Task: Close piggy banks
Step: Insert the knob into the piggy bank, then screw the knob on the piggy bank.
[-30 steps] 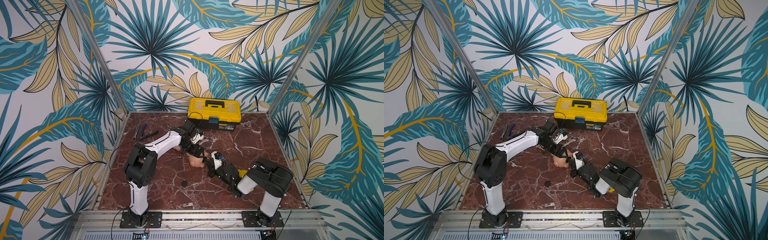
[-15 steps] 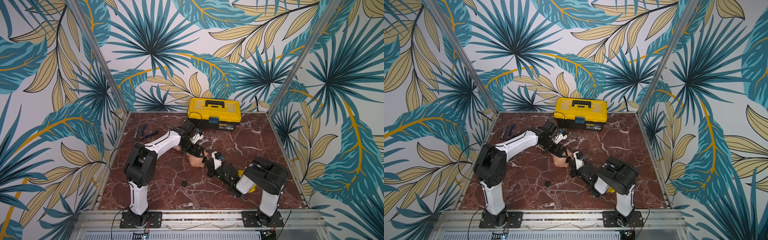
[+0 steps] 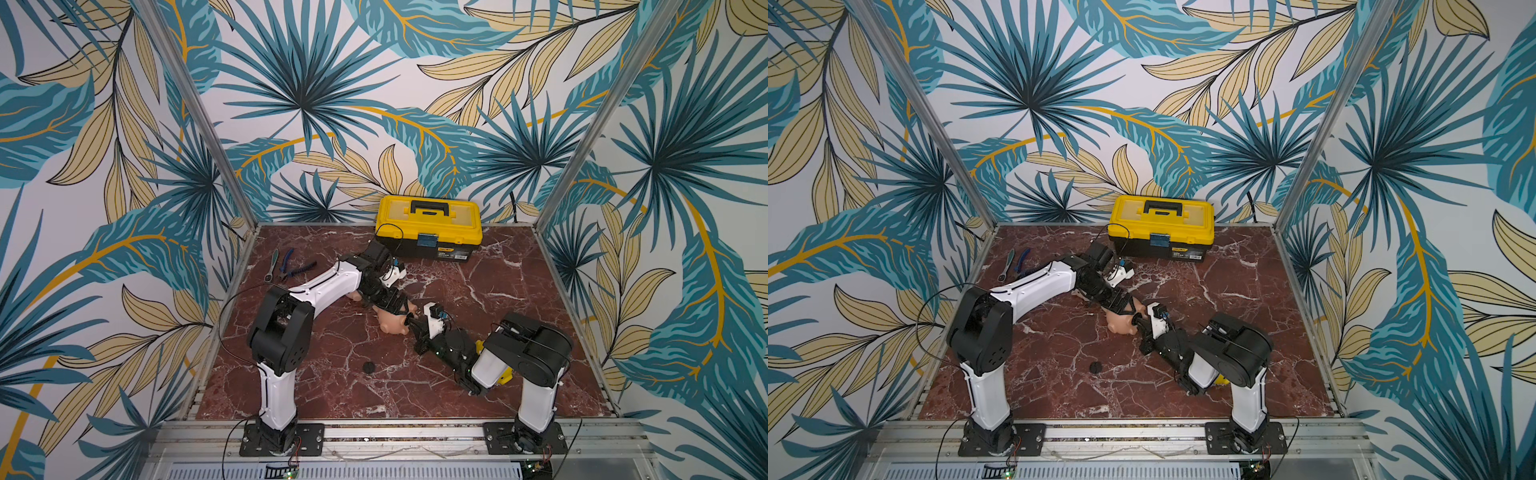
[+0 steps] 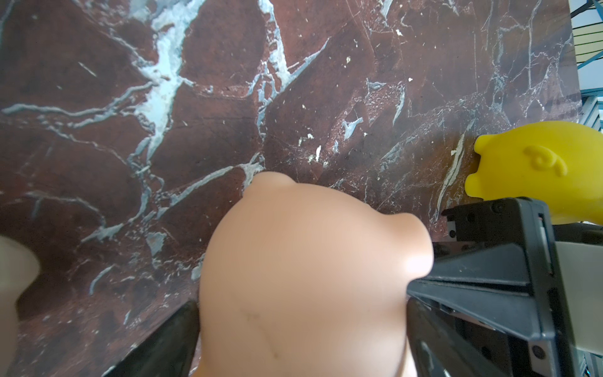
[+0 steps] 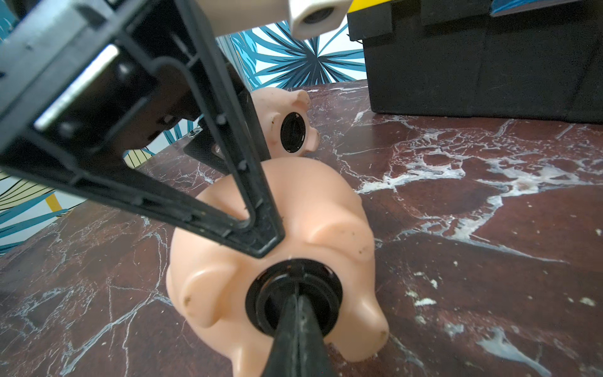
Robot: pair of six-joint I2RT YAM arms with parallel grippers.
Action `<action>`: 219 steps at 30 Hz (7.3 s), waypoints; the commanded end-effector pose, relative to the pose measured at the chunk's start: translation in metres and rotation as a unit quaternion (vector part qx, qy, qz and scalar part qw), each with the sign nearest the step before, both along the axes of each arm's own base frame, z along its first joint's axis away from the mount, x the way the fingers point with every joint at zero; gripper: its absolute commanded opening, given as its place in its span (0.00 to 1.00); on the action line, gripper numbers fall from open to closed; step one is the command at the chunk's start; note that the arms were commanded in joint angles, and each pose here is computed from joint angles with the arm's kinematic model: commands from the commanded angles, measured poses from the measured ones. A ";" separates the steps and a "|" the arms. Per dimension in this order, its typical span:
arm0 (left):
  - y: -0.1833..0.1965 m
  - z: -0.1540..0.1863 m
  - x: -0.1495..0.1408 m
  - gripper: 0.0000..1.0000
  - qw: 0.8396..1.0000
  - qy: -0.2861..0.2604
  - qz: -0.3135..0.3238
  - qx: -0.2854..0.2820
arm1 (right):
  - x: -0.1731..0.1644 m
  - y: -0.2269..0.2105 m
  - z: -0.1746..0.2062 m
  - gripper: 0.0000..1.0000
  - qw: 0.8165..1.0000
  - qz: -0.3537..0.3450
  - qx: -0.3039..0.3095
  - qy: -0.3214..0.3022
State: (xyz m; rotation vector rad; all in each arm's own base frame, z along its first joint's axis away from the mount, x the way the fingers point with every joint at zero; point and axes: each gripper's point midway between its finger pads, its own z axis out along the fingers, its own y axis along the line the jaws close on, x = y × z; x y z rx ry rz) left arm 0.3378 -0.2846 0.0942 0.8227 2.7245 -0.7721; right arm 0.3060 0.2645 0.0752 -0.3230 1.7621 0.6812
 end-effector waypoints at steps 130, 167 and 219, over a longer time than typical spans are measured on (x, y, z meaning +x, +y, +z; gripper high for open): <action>0.007 -0.031 -0.017 0.96 0.998 0.053 0.006 0.022 | 0.018 0.010 0.013 0.00 0.998 -0.022 0.048 0.029; 0.003 -0.032 -0.027 0.95 0.999 0.034 -0.004 0.003 | 0.041 -0.013 0.038 0.00 0.943 -0.103 0.260 0.182; 0.008 -0.042 -0.025 0.95 1.000 0.004 0.016 0.002 | 0.059 -0.034 0.034 0.00 0.830 -0.157 0.432 0.317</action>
